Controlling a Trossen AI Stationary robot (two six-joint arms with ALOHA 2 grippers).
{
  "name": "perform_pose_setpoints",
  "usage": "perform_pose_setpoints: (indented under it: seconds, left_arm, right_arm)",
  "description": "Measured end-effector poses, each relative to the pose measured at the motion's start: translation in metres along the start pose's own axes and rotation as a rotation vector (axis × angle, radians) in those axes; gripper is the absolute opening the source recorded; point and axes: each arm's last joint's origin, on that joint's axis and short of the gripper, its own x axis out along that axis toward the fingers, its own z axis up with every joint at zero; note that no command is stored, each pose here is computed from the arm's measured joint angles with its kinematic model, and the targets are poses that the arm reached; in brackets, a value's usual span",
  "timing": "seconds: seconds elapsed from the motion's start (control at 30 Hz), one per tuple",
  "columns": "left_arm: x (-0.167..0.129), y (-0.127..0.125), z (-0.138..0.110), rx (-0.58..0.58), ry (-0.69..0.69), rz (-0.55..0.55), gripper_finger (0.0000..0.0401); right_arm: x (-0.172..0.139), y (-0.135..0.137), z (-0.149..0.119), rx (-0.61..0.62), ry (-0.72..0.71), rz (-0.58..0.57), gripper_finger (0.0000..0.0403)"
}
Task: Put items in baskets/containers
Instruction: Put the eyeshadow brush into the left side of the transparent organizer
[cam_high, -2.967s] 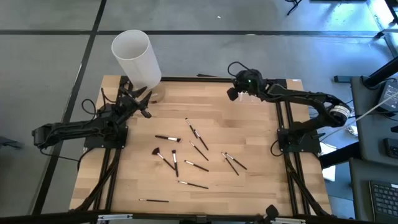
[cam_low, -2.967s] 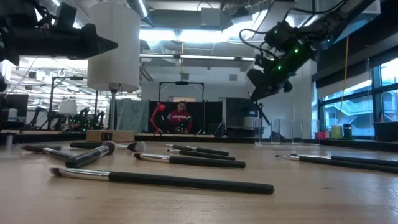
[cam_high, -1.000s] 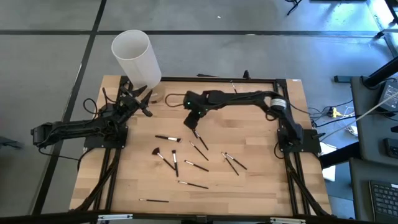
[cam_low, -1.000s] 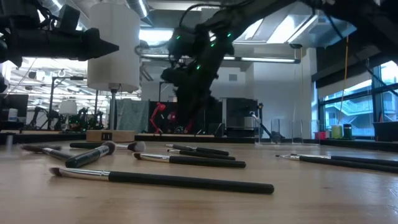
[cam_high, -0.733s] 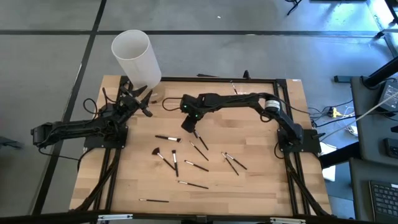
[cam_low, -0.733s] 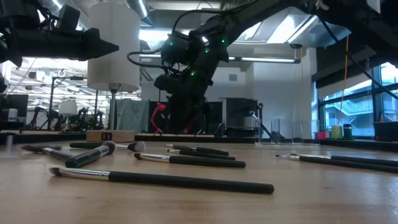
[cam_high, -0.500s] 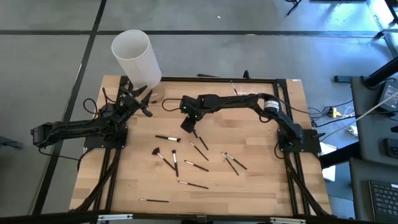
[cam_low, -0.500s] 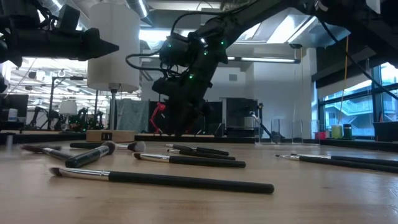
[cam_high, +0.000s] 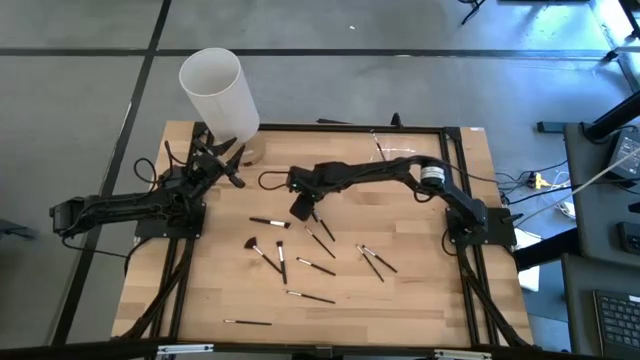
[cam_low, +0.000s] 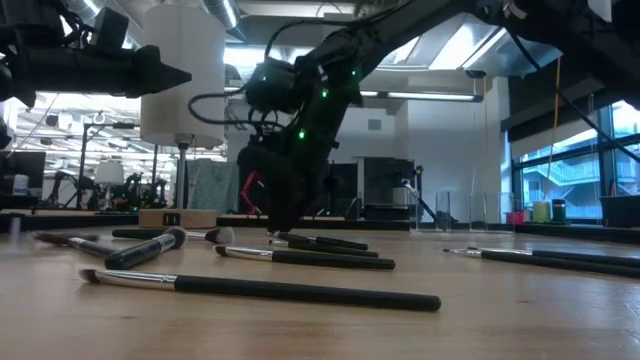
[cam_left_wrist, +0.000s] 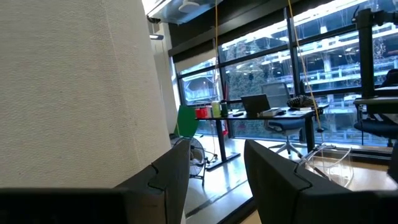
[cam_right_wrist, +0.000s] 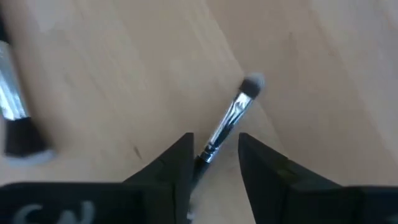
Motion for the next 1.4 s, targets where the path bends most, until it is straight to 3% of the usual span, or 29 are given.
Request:
perform_pose_setpoints:
  seconds: [0.23, 0.53, 0.83, 0.97, 1.13, 1.3, 1.4]
  left_arm:
    - [0.000, 0.000, 0.000, 0.000, 0.001, 0.000, 0.0148]
    - [0.000, 0.000, 0.000, -0.001, 0.001, 0.000, 0.0148]
    - [0.000, 0.000, 0.000, -0.002, 0.000, 0.000, 0.0148]
    - [0.000, -0.001, -0.002, 0.008, 0.020, -0.006, 0.0148]
    - [0.000, -0.001, -0.005, 0.020, 0.044, -0.013, 0.0148]
    - [0.000, -0.002, -0.007, 0.001, 0.067, -0.023, 0.0148]
    - [0.000, -0.002, -0.007, -0.016, 0.068, -0.028, 0.0148]
  right_arm:
    - [0.009, 0.000, -0.004, -0.007, 0.035, 0.020, 0.0103]
    - [0.011, -0.004, -0.003, -0.003, 0.050, 0.034, 0.0017]
    - [0.010, -0.017, 0.007, 0.020, 0.030, 0.160, 0.0026]
    - [-0.010, -0.025, 0.011, 0.010, 0.024, 0.155, 0.0018]
    - [-0.069, -0.032, 0.017, -0.006, -0.062, 0.116, 0.0020]
    - [-0.115, -0.050, -0.009, 0.043, -0.177, 0.024, 0.0007]
    - [-0.140, -0.066, -0.030, 0.105, -0.314, 0.031, 0.0003]
